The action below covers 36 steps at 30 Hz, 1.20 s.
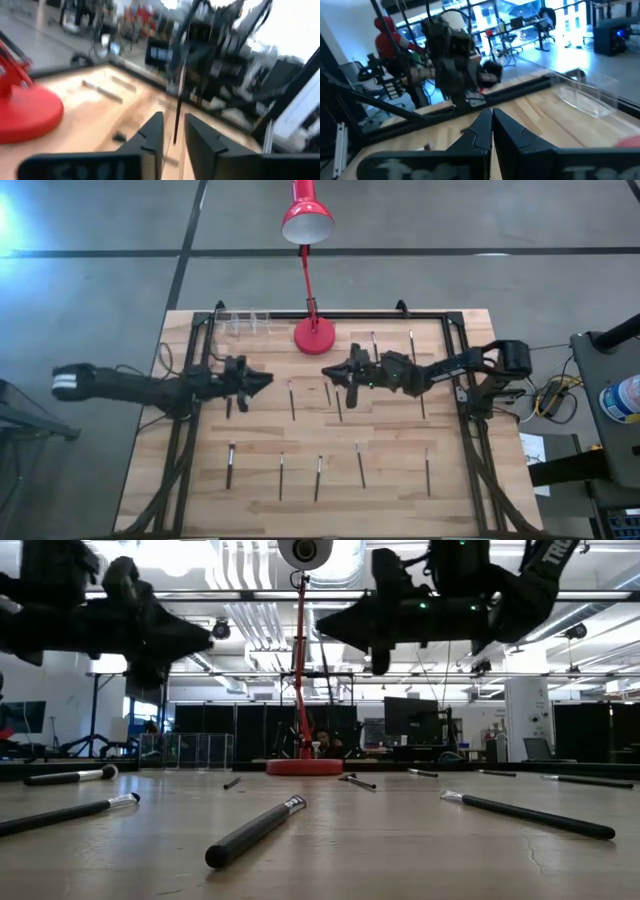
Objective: Pick & Place Makeup Supplies
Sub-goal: Put the makeup brush into the transparent organizer
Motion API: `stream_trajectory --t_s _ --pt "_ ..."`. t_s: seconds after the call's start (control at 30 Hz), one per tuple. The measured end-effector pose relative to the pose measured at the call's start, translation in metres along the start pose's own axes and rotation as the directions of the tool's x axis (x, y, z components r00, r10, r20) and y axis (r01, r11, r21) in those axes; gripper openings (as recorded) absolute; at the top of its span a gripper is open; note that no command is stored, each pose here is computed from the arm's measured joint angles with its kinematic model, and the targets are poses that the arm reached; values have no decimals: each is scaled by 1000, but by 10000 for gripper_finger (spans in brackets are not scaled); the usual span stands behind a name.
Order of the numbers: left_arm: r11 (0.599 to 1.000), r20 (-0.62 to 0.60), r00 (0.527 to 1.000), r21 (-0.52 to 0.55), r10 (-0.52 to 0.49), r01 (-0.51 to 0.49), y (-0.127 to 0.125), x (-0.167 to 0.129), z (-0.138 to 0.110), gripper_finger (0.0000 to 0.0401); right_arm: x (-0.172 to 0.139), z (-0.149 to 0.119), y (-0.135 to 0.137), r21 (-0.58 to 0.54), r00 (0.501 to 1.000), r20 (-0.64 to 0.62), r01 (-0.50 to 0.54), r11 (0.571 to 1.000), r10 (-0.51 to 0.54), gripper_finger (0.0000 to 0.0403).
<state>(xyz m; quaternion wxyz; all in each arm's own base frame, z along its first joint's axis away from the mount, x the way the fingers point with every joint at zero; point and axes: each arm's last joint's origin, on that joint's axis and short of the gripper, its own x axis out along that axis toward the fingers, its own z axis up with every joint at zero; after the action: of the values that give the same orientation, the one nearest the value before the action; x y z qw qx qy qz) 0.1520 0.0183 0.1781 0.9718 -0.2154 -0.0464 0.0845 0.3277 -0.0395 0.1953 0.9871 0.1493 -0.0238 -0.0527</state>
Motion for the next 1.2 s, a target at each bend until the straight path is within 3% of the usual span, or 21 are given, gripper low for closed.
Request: stream_trajectory --t_s 0.2,0.27,0.33,0.57,0.93,1.07,1.2 --pt "996 -84 996 74 -35 41 -18 36 2 127 25 6 15 -5 996 30 -81 997 81 8" --pt "991 -60 996 109 -67 73 -26 47 6 134 29 8 21 -17 994 39 -98 995 99 8" --pt "986 -18 994 126 -111 112 -33 57 13 137 32 11 26 -27 992 54 -114 993 115 8" --pt "972 -41 982 138 -186 190 -45 84 22 138 33 22 39 -64 984 92 -144 988 149 8" --pt "960 -86 976 184 -200 213 -52 117 21 137 34 24 43 -82 981 108 -153 985 161 8" --pt "953 -68 976 210 -207 216 -53 118 25 104 32 21 42 -74 982 103 -148 986 155 8" --pt "956 -58 977 201 -207 215 -49 116 33 24 31 22 41 -53 986 120 -109 993 115 9"
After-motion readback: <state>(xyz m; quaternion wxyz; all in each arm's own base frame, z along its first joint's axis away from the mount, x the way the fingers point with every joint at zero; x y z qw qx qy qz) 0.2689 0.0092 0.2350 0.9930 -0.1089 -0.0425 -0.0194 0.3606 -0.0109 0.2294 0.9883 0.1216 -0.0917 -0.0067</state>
